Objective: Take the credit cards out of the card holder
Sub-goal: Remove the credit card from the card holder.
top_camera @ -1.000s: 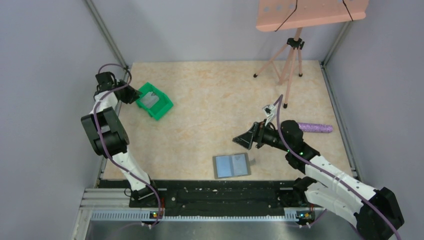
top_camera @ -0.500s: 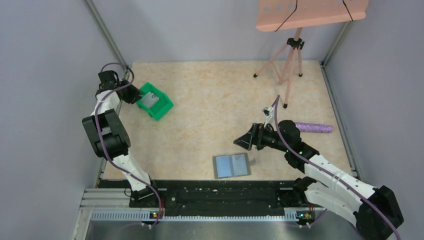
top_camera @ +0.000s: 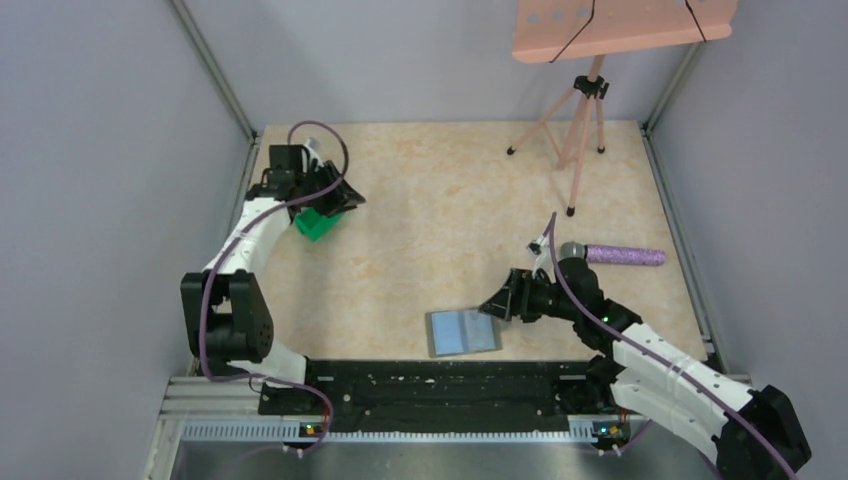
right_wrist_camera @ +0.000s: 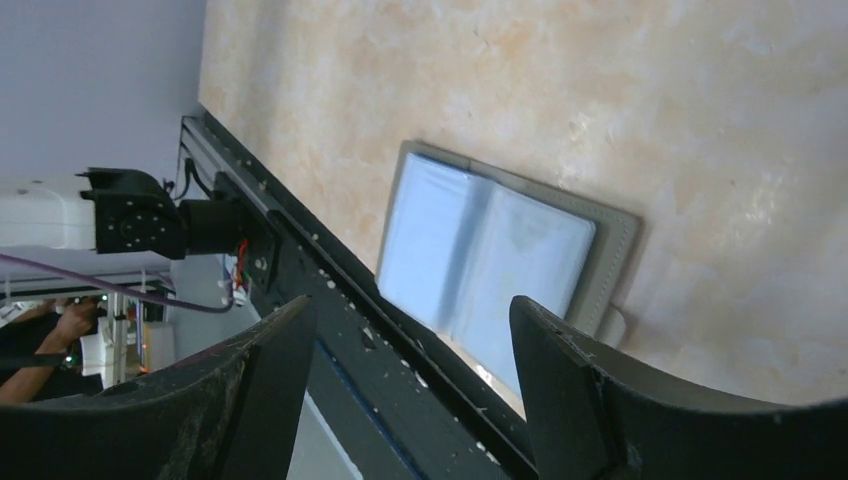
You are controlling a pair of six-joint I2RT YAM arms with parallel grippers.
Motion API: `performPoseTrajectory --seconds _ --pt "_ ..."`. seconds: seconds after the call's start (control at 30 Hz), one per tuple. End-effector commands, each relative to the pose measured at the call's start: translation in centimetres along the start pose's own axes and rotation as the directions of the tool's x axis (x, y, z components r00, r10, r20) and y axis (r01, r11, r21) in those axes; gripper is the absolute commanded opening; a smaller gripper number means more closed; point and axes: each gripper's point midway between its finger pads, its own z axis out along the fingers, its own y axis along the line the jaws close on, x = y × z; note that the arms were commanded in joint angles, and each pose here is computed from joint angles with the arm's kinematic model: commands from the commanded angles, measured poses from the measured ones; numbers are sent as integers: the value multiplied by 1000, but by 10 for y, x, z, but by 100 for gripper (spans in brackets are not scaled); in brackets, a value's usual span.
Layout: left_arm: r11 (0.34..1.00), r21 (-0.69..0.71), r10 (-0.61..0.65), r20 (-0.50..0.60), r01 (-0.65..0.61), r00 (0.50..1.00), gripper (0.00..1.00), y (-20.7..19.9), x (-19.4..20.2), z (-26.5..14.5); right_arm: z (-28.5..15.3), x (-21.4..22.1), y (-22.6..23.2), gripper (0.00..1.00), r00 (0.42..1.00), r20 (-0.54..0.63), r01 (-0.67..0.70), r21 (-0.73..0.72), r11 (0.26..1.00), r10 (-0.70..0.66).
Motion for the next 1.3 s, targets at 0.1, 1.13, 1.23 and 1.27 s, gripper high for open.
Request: performPoseTrajectory --seconds 0.1,1.13,1.23,1.27 --pt "960 253 160 -147 -119 976 37 -74 119 -14 0 20 -19 68 999 -44 -28 39 999 29" --pt "940 317 279 -497 -127 822 21 -22 362 12 23 47 -49 52 987 -116 -101 85 991 110" --pt "941 313 276 -505 -125 817 21 -17 367 12 24 51 -42 47 984 -130 -118 31 993 121" --pt "942 313 274 -507 -122 817 21 -16 368 12 24 51 -38 46 983 -138 -122 12 992 122"
